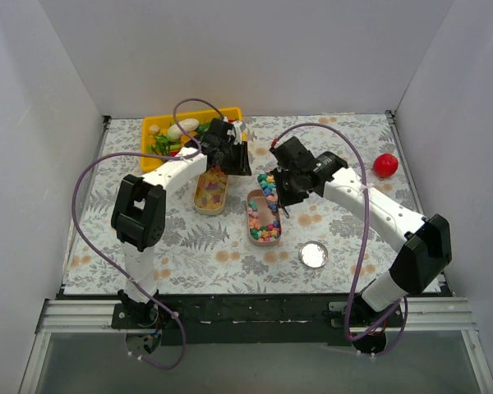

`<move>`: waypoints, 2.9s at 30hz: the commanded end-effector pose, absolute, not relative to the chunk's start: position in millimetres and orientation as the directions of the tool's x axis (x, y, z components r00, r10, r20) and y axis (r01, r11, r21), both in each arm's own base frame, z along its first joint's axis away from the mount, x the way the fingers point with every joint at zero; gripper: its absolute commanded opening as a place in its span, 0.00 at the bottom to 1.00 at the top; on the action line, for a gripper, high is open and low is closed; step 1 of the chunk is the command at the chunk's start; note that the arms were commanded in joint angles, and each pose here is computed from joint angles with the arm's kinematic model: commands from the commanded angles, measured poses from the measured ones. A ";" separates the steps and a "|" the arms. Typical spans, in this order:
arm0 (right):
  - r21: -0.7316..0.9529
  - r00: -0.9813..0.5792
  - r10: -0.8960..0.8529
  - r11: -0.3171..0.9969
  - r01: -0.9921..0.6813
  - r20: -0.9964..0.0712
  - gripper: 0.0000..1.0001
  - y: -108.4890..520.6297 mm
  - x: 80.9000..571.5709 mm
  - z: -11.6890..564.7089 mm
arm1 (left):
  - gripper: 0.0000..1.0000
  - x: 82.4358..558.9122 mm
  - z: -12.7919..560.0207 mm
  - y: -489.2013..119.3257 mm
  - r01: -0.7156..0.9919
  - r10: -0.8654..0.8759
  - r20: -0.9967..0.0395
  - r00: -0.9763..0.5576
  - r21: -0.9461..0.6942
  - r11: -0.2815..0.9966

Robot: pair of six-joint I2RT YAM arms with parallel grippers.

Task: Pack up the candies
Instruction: Scoop the fake candies from the storage box, then place the fake candies in the packing bottle.

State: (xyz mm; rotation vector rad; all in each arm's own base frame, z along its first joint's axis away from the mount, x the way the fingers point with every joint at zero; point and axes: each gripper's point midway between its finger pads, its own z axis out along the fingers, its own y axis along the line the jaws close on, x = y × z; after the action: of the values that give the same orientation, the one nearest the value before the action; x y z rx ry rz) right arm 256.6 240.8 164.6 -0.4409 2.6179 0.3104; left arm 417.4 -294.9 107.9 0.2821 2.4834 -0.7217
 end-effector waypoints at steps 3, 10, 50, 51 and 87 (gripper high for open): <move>0.271 -0.897 -0.145 0.922 -0.276 -0.418 0.01 255.9 267.5 203.3 | 0.30 419.5 155.2 -274.8 0.325 0.001 -0.612 -0.791 -0.418 0.848; 0.401 -0.949 -0.065 0.896 -0.191 -0.308 0.01 254.0 282.9 208.1 | 0.30 401.6 159.5 -264.3 0.325 0.001 -0.617 -0.787 -0.412 0.851; 0.799 -0.922 0.269 0.468 0.377 0.278 0.01 245.3 308.4 187.7 | 0.30 382.7 155.5 -248.0 0.281 -0.023 -0.609 -0.793 -0.399 0.873; 0.804 -0.918 0.277 0.453 0.385 0.284 0.01 244.4 309.7 188.0 | 0.30 383.2 156.0 -247.9 0.281 -0.023 -0.610 -0.792 -0.398 0.873; 0.919 -0.959 0.280 0.388 0.069 -0.046 0.01 251.7 338.5 268.9 | 0.76 390.8 199.3 -208.6 0.159 -0.116 -0.689 -0.715 -0.322 0.933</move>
State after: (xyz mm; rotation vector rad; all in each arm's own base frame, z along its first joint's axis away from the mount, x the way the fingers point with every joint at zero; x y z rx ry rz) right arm 334.7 255.1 253.4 0.5918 2.3917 1.8788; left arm 388.5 -227.3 168.3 0.1040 2.3847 -0.5181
